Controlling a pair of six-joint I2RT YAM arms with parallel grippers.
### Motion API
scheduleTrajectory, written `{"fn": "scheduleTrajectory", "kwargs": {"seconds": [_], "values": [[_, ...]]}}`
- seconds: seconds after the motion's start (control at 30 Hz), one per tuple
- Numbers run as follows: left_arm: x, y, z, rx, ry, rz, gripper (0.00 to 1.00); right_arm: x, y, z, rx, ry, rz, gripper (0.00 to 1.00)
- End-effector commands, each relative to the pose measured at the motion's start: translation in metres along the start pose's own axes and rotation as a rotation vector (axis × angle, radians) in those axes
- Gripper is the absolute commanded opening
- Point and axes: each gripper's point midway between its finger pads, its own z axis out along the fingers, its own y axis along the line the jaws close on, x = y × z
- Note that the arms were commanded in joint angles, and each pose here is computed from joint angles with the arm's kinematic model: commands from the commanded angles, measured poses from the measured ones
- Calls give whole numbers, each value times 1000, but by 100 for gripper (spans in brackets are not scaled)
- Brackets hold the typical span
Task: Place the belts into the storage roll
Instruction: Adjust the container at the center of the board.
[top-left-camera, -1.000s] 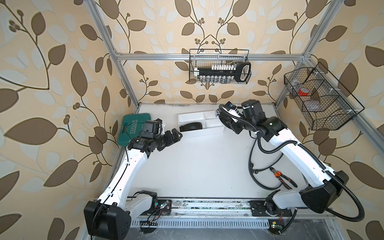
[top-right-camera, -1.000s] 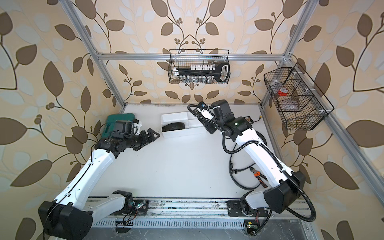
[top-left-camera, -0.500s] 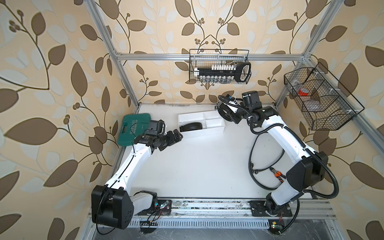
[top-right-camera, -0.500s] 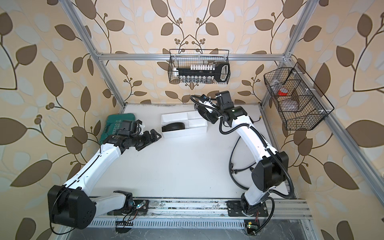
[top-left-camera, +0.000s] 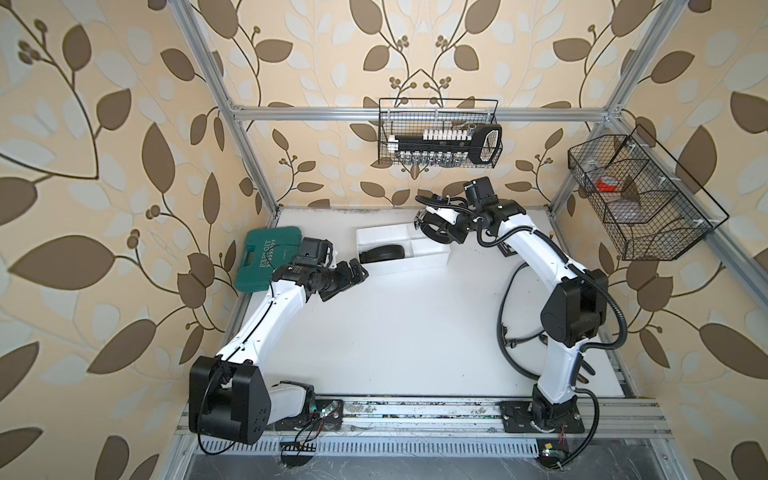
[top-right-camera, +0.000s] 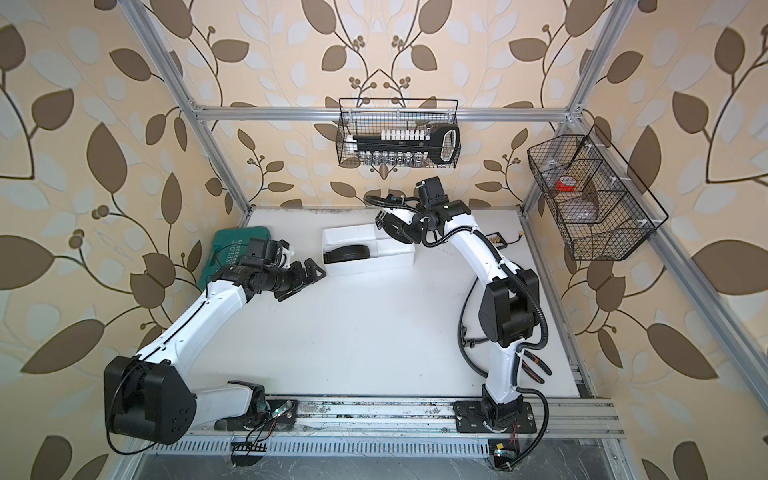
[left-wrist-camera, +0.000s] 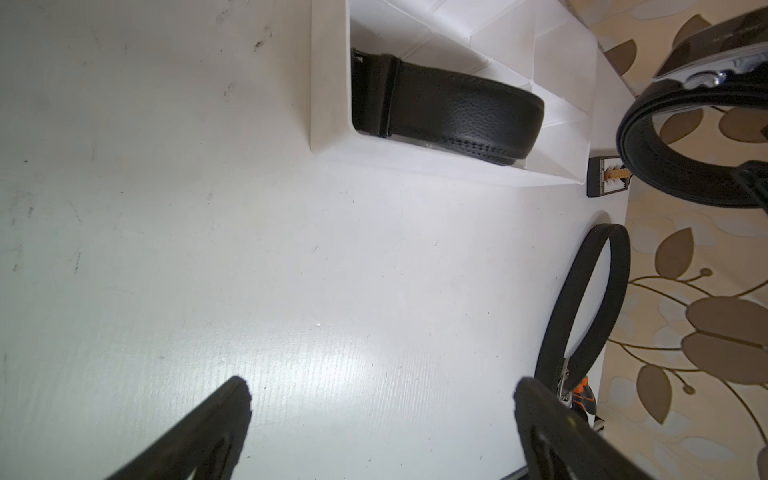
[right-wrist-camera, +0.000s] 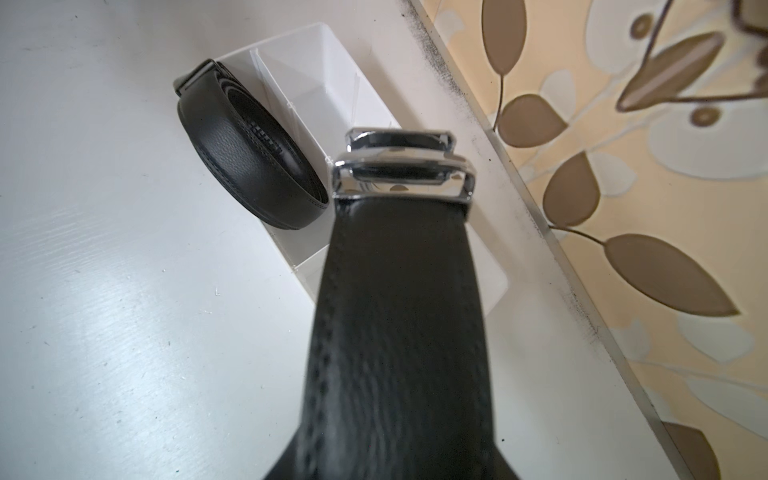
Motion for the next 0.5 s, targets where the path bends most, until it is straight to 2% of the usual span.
{"fn": "scheduleTrajectory", "kwargs": {"seconds": [0.0, 0.47], "values": [[-4, -6, -3, 21, 24, 28, 99, -10, 2, 2, -33, -38, -95, 25], [-9, 3, 12, 34, 95, -20, 99, 12, 13, 27, -146, -55, -177, 25]]}}
